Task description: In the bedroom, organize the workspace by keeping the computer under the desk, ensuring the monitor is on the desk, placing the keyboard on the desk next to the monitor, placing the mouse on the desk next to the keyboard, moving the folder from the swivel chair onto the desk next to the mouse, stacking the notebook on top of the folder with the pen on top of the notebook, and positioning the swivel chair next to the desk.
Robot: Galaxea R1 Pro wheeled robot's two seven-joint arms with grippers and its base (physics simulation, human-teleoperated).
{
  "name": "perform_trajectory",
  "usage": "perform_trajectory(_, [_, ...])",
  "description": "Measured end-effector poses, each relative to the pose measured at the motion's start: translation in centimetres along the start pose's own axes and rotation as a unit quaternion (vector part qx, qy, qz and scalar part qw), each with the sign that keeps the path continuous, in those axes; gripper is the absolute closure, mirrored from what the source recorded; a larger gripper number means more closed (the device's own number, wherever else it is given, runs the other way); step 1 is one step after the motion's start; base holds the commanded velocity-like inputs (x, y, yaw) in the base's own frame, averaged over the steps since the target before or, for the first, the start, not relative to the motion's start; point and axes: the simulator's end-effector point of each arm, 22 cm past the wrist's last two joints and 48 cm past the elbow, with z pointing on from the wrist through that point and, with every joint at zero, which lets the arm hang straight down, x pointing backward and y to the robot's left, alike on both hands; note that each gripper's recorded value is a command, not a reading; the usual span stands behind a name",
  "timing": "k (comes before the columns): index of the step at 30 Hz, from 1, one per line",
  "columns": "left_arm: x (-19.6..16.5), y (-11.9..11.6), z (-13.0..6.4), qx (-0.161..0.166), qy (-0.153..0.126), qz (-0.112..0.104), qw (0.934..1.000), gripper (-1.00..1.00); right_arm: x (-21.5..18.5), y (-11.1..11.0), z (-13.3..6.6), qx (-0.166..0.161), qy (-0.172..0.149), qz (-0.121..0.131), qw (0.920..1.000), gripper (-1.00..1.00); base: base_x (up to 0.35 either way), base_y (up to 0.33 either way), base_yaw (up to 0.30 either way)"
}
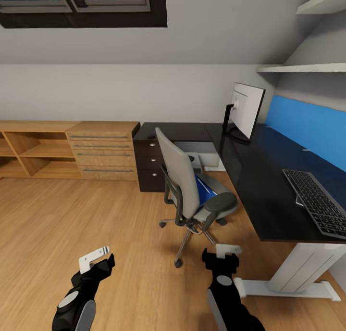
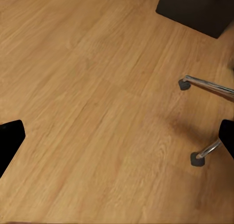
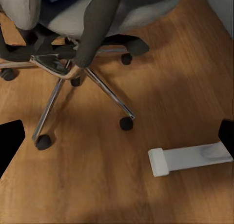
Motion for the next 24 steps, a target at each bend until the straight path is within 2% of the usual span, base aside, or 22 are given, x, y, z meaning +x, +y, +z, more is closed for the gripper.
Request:
perform_trajectory(1, [0.1,0.3,0.2,-0.002,0.000,-0.003,1.0000,-1.00,-0.5,-0.5,0.1,0.008,-0.005,0.004,0.9999,-1.00,0.000,0.000,0.000])
perform_trajectory(2, [0.4,0.8,0.4,-0.005,0.003,-0.006,1.0000,-1.00,-1.3,-1.7,0.1,0.030,-0.013,0.012,0.9994,-1.00,0.000,0.000,0.000])
perform_trajectory(4, [0.8,0.9,0.6,-0.006,0.004,-0.008,0.9999,-1.00,-1.5,-2.0,0.1,0.036,-0.019,0.016,0.9990,-1.00,0.000,0.000,0.000])
perform_trajectory(5, [1.1,0.8,0.7,-0.002,0.008,-0.017,0.9998,-1.00,-1.5,-2.2,-0.1,0.039,-0.022,0.019,0.9988,-1.00,0.000,0.000,0.000])
perform_trajectory(12, [2.5,0.9,1.4,0.004,0.013,-0.030,0.9995,-1.00,-0.9,-2.3,0.3,0.040,-0.030,0.024,0.9985,-1.00,0.000,0.000,0.000])
perform_trajectory(13, [2.8,0.7,1.5,0.007,0.017,-0.040,0.9990,-1.00,-1.7,-2.6,-0.9,0.038,-0.047,0.037,0.9975,-1.00,0.000,0.000,0.000])
perform_trajectory(24, [4.8,1.3,2.6,0.006,0.018,-0.042,0.9989,-1.00,0.0,-2.6,-0.1,0.039,-0.051,0.040,0.9971,-1.00,0.000,0.000,0.000])
